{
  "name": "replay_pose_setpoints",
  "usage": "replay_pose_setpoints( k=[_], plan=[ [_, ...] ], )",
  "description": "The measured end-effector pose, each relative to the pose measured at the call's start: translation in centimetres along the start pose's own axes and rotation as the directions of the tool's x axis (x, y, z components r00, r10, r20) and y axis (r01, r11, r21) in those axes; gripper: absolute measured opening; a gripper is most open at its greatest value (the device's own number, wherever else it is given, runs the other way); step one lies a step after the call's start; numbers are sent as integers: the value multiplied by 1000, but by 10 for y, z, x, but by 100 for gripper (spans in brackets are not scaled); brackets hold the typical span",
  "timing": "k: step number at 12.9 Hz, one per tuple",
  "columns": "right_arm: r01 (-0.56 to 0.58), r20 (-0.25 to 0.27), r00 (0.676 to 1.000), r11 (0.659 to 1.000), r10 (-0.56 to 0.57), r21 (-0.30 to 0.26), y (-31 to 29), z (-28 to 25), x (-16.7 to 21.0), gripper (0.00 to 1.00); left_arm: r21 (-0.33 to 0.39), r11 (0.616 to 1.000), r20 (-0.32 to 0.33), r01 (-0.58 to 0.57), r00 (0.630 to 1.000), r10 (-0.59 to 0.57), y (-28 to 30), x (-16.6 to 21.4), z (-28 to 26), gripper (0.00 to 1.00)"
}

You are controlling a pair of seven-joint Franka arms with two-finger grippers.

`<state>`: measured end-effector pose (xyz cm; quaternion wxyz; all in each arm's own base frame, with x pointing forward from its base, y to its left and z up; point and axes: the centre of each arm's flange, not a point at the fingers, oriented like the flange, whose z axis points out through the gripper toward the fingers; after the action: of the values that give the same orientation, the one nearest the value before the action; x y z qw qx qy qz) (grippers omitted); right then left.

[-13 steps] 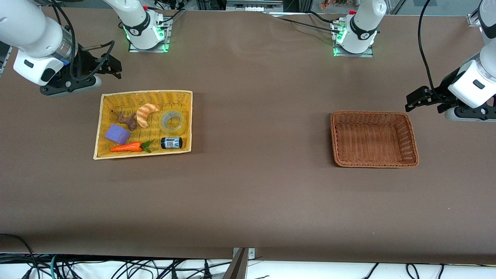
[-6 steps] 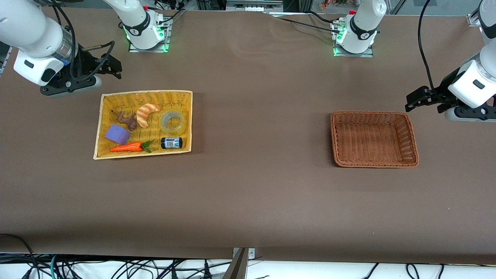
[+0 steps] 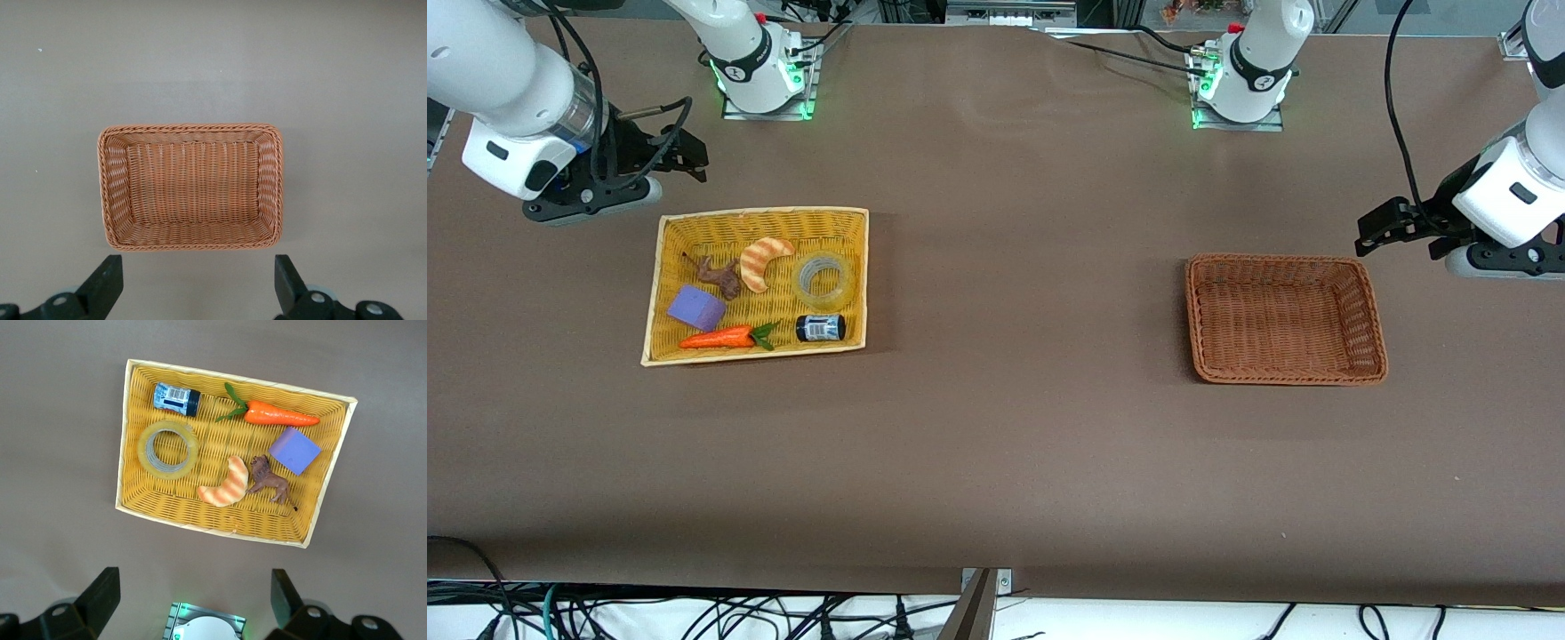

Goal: Transfer tape with both arms

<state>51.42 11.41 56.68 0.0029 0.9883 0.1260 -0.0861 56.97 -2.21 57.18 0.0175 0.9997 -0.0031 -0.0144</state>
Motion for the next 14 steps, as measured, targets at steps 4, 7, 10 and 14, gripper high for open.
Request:
replay_pose_setpoints(
  k=[4,7,10,14],
  plan=[
    [0,1,1000,1000,0,0,0,0,0,100,0,1000,0,-1,1000,1,1,0,0,100],
    [2,3,1000,1000,-2,0,0,0,0,100,0,1000,-3,-3,1000,3,2,0,-1,100],
    [12,8,1000,1000,-12,1,0,2,0,100,0,1000,-9,-5,1000,5,3,0,-5,100],
    [14,15,1000,1000,-14,2,1,6,1,100,0,1000,-10,-6,1000,6,4,0,-5,100]
  ],
)
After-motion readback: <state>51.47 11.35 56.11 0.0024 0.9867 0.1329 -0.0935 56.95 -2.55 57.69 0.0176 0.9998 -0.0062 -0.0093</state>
